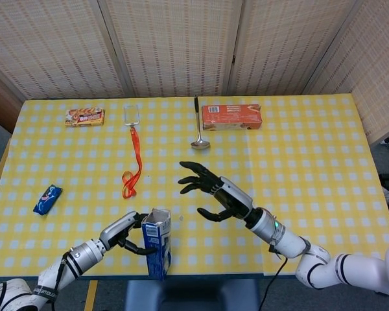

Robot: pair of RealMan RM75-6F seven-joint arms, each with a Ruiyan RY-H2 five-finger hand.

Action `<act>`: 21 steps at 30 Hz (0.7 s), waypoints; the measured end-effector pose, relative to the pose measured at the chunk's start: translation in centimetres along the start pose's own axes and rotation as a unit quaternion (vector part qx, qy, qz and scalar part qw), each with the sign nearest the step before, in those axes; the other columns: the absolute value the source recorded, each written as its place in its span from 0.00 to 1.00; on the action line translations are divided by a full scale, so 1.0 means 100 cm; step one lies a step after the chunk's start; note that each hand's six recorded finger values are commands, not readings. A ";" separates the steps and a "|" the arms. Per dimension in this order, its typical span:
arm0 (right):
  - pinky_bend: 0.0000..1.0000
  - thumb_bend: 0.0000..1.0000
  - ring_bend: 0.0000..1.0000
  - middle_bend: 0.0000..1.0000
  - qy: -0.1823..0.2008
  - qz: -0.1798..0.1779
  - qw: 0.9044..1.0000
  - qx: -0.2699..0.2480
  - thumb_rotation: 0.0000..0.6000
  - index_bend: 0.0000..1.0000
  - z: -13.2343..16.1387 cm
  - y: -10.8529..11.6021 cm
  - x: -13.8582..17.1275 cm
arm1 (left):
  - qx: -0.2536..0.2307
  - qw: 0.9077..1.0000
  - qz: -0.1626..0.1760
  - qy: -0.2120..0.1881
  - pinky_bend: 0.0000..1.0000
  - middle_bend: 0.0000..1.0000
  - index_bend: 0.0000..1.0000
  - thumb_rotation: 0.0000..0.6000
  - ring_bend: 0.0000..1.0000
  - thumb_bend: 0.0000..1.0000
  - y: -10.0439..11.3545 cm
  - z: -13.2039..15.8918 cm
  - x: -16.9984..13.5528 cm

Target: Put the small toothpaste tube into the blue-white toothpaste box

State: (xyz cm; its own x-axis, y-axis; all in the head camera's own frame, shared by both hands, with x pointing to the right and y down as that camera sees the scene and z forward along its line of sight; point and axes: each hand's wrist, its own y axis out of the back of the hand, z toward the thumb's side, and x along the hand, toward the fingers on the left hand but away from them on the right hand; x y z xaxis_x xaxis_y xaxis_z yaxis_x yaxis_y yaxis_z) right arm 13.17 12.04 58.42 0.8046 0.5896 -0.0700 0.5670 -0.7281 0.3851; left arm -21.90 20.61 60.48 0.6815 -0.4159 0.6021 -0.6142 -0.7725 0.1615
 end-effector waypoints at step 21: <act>0.13 0.44 0.13 0.00 -0.056 -0.076 0.978 0.189 1.00 0.00 0.027 0.065 0.125 | 0.338 0.929 0.136 0.058 0.52 0.70 0.60 1.00 0.54 0.27 0.056 -0.041 0.012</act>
State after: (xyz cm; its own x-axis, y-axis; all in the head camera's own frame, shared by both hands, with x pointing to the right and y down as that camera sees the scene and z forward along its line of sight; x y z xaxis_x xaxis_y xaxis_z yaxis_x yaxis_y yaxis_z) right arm 27.35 13.72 57.52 0.7089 0.6741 -0.2075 0.6886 -0.7251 -0.0031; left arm -26.17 17.74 65.33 0.4649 -0.6161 0.6358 -0.3408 -0.7873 -0.5137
